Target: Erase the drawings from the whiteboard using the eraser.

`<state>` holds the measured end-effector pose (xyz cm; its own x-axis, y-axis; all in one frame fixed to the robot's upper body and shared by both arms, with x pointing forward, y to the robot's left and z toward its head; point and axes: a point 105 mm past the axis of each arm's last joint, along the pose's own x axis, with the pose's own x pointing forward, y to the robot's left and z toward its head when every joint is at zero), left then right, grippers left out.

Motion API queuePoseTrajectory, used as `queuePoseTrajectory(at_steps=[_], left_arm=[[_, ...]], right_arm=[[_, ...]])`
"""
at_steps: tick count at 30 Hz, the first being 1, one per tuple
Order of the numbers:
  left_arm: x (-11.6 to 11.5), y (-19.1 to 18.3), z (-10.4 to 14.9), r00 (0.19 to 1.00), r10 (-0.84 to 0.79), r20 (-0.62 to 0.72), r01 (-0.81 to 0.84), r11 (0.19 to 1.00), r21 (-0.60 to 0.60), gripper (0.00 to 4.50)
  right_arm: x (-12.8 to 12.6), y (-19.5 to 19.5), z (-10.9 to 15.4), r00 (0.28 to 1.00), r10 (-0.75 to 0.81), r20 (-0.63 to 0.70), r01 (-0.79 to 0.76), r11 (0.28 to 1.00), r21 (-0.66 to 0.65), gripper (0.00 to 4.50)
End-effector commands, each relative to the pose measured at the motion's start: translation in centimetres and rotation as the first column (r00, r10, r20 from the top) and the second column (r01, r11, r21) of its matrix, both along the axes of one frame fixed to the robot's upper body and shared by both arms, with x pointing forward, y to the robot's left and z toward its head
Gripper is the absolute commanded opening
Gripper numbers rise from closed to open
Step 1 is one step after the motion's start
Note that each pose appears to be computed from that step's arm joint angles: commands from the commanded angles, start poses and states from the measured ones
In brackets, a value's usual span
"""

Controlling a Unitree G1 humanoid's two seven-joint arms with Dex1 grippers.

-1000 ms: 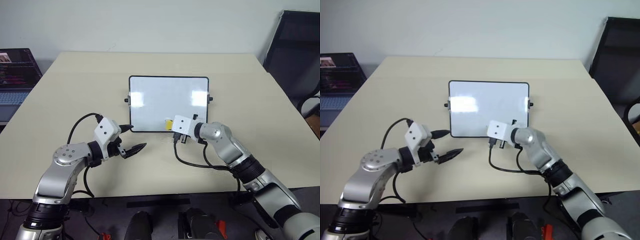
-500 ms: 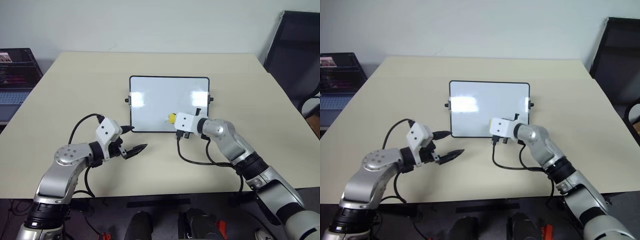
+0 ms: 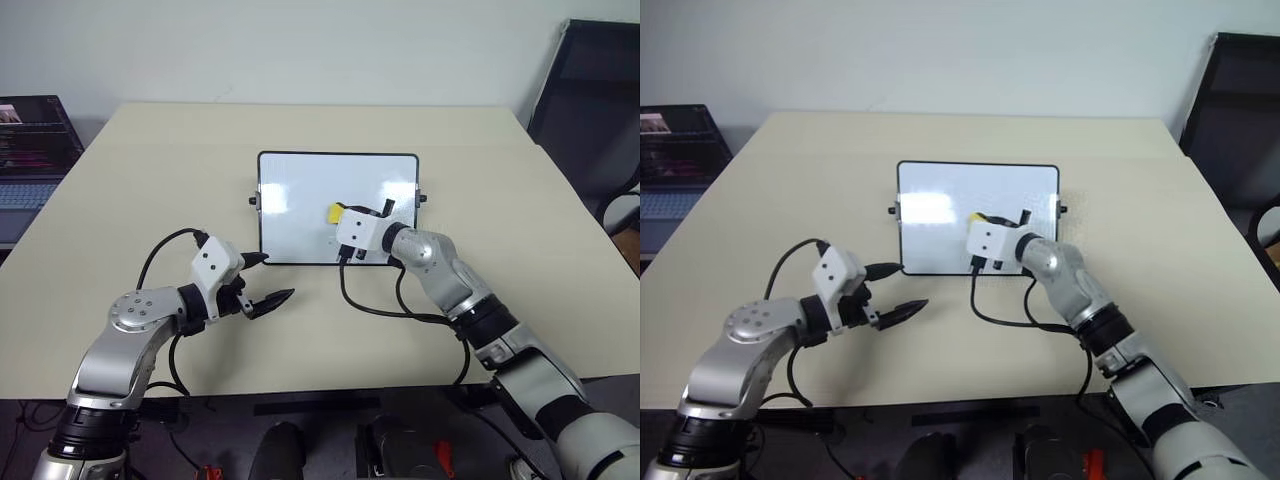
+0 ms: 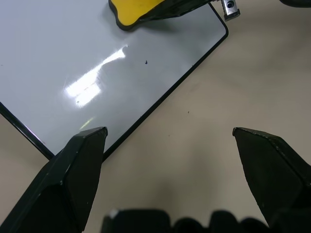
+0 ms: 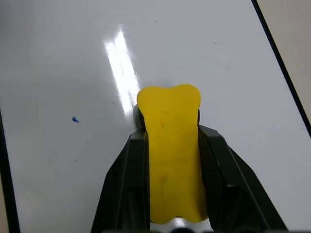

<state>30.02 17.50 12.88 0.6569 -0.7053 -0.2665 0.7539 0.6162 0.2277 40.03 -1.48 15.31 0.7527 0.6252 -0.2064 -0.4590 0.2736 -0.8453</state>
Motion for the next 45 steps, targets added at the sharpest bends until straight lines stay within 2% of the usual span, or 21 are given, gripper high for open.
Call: queuePoseTrajectory(at_steps=[1, 3, 5, 10, 13, 21, 25, 30, 33, 36, 39, 42, 45], left_arm=[[-0.2, -0.4, 1.2, 0.999, -0.017, 0.047, 0.018, 1.0, -0.005, 4.5], [-0.3, -0.3, 1.2, 0.999, -0.015, 0.046, 0.015, 1.0, -0.005, 4.5], [-0.3, -0.3, 1.2, 0.999, -0.014, 0.046, 0.014, 1.0, -0.005, 4.5], [-0.4, -0.3, 1.2, 0.999, -0.013, 0.044, 0.014, 1.0, -0.006, 4.5], [-0.4, -0.3, 1.1, 0.999, -0.016, 0.043, 0.016, 1.0, -0.007, 4.5], [-0.5, -0.4, 1.1, 0.999, -0.018, 0.041, 0.019, 1.0, -0.008, 4.5], [-0.5, -0.4, 1.1, 0.999, -0.02, 0.04, 0.02, 1.0, -0.009, 4.5], [-0.6, -0.4, 1.1, 0.999, -0.022, 0.037, 0.022, 1.0, -0.01, 4.5], [-0.6, -0.5, 1.1, 0.999, -0.025, 0.036, 0.025, 1.0, -0.011, 4.5], [-0.6, -0.6, 1.2, 0.999, -0.036, 0.036, 0.036, 0.999, -0.011, 4.5], [-0.2, -1.2, 1.6, 0.997, -0.057, 0.051, 0.057, 0.998, -0.011, 4.5], [0.0, -2.4, 2.4, 0.992, -0.099, 0.073, 0.101, 0.995, -0.022, 4.5], [0.1, -3.4, 2.9, 0.986, -0.149, 0.082, 0.151, 0.988, -0.028, 4.5]], right_arm=[[-0.9, 0.0, -1.8, 0.994, 0.05, -0.102, -0.059, 0.994, -0.092, 1.0], [-1.7, -0.5, -3.4, 0.984, 0.062, -0.169, -0.086, 0.986, -0.14, 1.0], [-1.7, -0.9, -3.5, 0.985, 0.054, -0.167, -0.08, 0.986, -0.149, 1.0], [0.0, -1.1, -0.4, 1.0, 0.001, -0.007, -0.001, 0.997, -0.071, 1.0], [0.5, -1.3, 0.6, 0.999, -0.014, 0.03, 0.015, 0.999, -0.043, 1.0], [-2.0, -0.9, -3.3, 0.988, 0.094, -0.12, -0.113, 0.98, -0.164, 1.0], [-2.6, -0.7, -3.5, 0.987, 0.105, -0.119, -0.124, 0.979, -0.161, 1.0], [-1.9, -0.5, -1.6, 0.996, 0.074, -0.042, -0.078, 0.994, -0.083, 1.0], [-1.8, -1.0, -0.8, 0.997, 0.049, -0.052, -0.05, 0.999, -0.019, 1.0], [-2.5, -2.3, -0.2, 0.995, 0.02, -0.098, -0.015, 0.998, 0.059, 1.0], [-3.8, -4.2, 0.9, 0.988, -0.02, -0.155, 0.051, 0.978, 0.202, 1.0], [-5.4, -7.1, 1.4, 0.964, -0.098, -0.247, 0.179, 0.926, 0.333, 1.0], [-6.8, -9.9, 1.1, 0.929, -0.187, -0.32, 0.306, 0.873, 0.379, 1.0]])
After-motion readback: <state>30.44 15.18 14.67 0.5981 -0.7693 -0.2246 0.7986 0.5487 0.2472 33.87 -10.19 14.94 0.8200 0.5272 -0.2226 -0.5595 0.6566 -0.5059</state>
